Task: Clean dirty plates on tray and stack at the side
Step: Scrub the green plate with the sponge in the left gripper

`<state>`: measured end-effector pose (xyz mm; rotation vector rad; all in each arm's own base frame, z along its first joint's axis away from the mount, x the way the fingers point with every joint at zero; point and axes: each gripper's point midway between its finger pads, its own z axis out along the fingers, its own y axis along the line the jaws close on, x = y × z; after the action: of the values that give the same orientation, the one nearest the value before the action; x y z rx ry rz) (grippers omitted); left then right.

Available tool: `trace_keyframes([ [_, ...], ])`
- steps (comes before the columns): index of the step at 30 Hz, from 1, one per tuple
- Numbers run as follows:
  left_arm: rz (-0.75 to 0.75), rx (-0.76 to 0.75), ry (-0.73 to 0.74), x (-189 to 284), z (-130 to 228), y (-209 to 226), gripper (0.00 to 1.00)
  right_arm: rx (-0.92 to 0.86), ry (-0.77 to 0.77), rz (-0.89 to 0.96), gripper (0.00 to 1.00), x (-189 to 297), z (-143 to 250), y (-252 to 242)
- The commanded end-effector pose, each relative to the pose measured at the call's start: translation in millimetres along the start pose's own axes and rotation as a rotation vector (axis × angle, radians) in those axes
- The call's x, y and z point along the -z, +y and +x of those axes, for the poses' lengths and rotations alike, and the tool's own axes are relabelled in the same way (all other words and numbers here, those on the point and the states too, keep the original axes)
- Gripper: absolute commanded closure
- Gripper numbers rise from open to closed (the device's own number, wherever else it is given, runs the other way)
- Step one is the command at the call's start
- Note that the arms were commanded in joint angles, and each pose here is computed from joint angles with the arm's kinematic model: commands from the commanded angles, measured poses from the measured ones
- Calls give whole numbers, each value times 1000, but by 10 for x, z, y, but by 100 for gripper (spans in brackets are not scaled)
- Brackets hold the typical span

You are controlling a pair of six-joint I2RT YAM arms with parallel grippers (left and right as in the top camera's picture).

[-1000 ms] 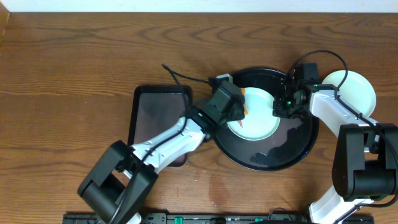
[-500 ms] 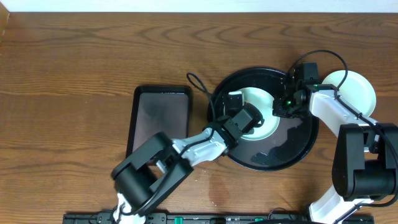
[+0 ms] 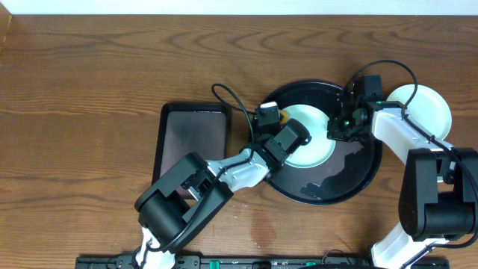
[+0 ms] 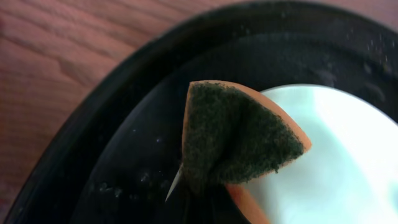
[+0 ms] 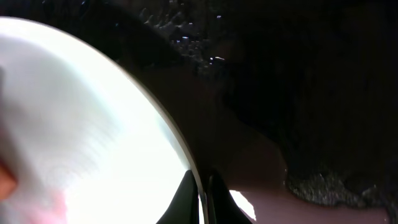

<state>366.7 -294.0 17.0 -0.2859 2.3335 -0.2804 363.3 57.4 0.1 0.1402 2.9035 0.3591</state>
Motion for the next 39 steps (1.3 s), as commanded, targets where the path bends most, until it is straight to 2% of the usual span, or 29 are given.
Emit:
trace_keyframes([
  [1,-59,16,-24,-111,-115,178,92,-22,129,41,99,-328,368,-125],
  [7,159,26,200,-46,267,-233,92,-22,129,41,99,-328,368,-125],
  [12,356,7,426,219,716,-625,92,-22,129,41,99,-328,368,-124],
  [19,434,74,590,497,1066,-861,92,-22,130,41,99,-328,369,-125],
  [22,420,70,601,504,1102,-835,92,-22,132,42,99,-327,375,-126],
  [27,255,64,534,327,1036,-491,93,-22,133,42,99,-327,376,-126],
  [32,42,59,385,104,765,-8,92,-23,133,42,99,-327,378,-126],
  [39,-67,78,221,-45,320,289,92,-23,133,42,99,-327,378,-126],
])
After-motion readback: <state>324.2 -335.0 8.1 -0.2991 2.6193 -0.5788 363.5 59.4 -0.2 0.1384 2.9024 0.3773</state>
